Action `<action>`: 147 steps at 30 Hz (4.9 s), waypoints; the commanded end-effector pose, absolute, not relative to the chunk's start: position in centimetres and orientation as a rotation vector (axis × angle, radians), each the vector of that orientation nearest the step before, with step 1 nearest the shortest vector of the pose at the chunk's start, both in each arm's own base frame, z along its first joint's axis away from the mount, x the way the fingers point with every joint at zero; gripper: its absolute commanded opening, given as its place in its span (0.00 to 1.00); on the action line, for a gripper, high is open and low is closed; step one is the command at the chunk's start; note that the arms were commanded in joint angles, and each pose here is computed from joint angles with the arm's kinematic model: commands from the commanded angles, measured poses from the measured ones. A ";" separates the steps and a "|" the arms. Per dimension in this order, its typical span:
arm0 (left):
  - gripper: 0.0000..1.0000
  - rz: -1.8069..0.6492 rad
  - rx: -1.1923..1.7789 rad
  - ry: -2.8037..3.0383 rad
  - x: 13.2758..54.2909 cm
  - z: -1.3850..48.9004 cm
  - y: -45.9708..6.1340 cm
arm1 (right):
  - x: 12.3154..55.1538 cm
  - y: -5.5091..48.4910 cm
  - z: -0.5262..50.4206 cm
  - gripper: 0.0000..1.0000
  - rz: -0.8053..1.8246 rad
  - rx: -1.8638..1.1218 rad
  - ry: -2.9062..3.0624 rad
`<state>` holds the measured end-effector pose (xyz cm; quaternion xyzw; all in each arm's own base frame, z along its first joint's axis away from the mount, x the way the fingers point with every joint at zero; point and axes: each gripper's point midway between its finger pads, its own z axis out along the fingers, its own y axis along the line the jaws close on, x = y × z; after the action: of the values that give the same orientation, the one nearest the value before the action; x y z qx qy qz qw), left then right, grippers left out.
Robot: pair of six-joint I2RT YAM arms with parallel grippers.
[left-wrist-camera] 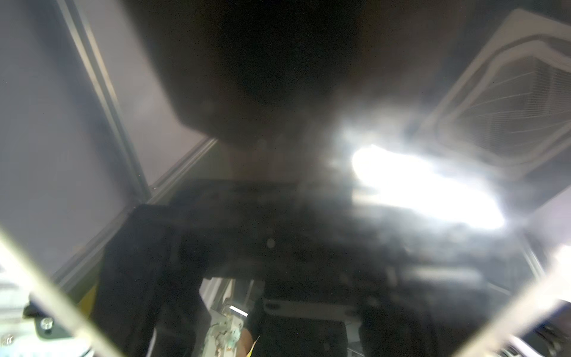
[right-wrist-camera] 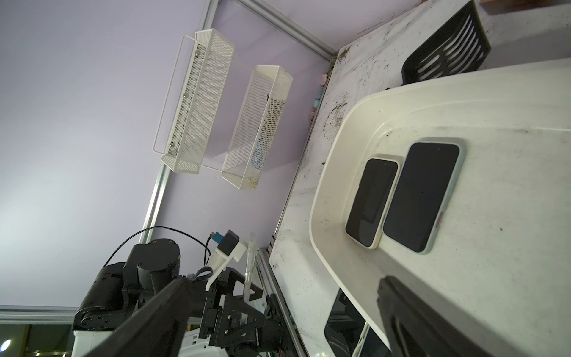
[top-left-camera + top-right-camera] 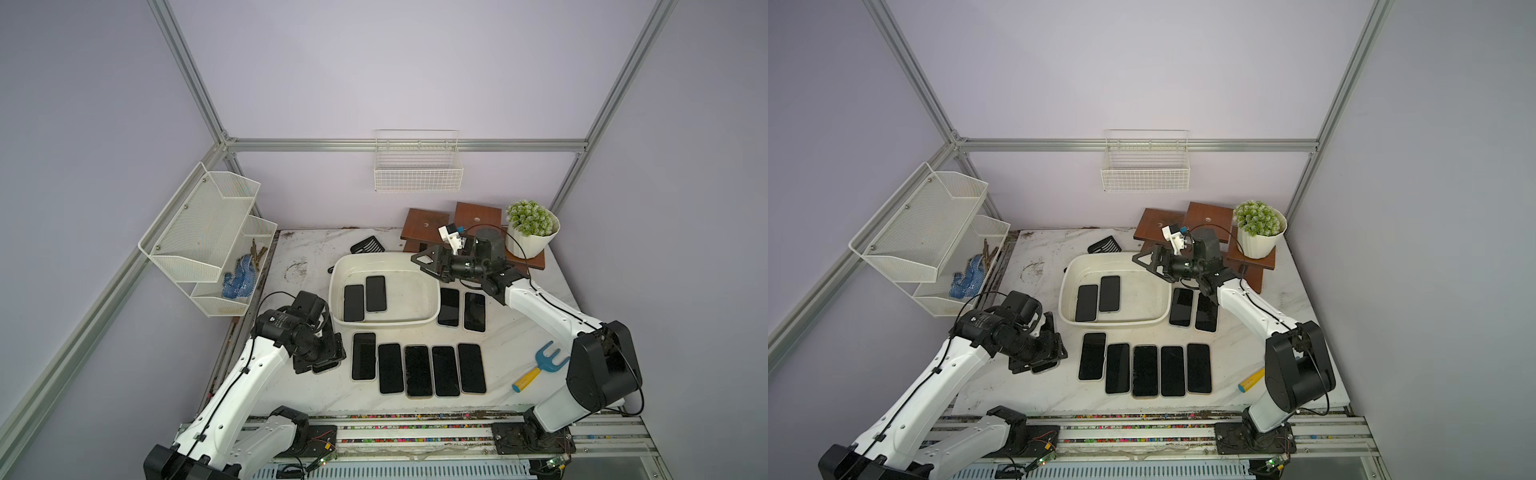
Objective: Take the phone out of the storage box
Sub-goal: Place the phone at the center of the board, then pick up the phone from the storage box.
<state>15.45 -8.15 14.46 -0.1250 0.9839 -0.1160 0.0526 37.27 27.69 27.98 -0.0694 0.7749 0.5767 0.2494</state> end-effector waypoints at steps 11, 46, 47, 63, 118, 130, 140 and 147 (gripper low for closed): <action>0.42 -0.271 -0.418 3.111 14.0 9.5 -8.2 | 34.8 26.1 28.2 1.00 1.538 -0.232 2.102; 0.96 -0.066 -0.387 3.285 15.8 5.8 -8.1 | 33.2 22.6 28.2 1.00 1.449 -0.168 2.076; 0.96 -0.077 -0.387 3.273 15.9 6.3 -8.1 | 33.3 22.6 28.2 1.00 1.443 -0.168 2.075; 1.00 -0.539 -0.339 2.617 27.8 23.4 -11.9 | 35.5 24.8 24.3 1.00 0.914 -0.295 2.403; 1.00 -0.368 -0.373 2.524 25.2 23.2 -6.6 | 42.8 40.6 4.0 1.00 0.210 -0.424 2.701; 1.00 -0.355 -0.376 2.544 24.6 22.7 -6.4 | 42.3 41.4 2.4 1.00 0.266 -0.410 2.741; 1.00 -0.347 -0.369 2.560 24.7 22.3 -6.4 | 41.7 37.6 -1.0 1.00 -0.045 -0.526 2.797; 1.00 -0.348 -0.369 2.563 25.2 22.1 -6.6 | 43.0 29.8 -0.7 1.00 -0.365 -0.424 2.809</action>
<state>24.75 -6.62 21.92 -0.1417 0.9483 -0.1276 0.2537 43.70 37.74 3.05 -0.1525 0.9664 -0.0012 0.2070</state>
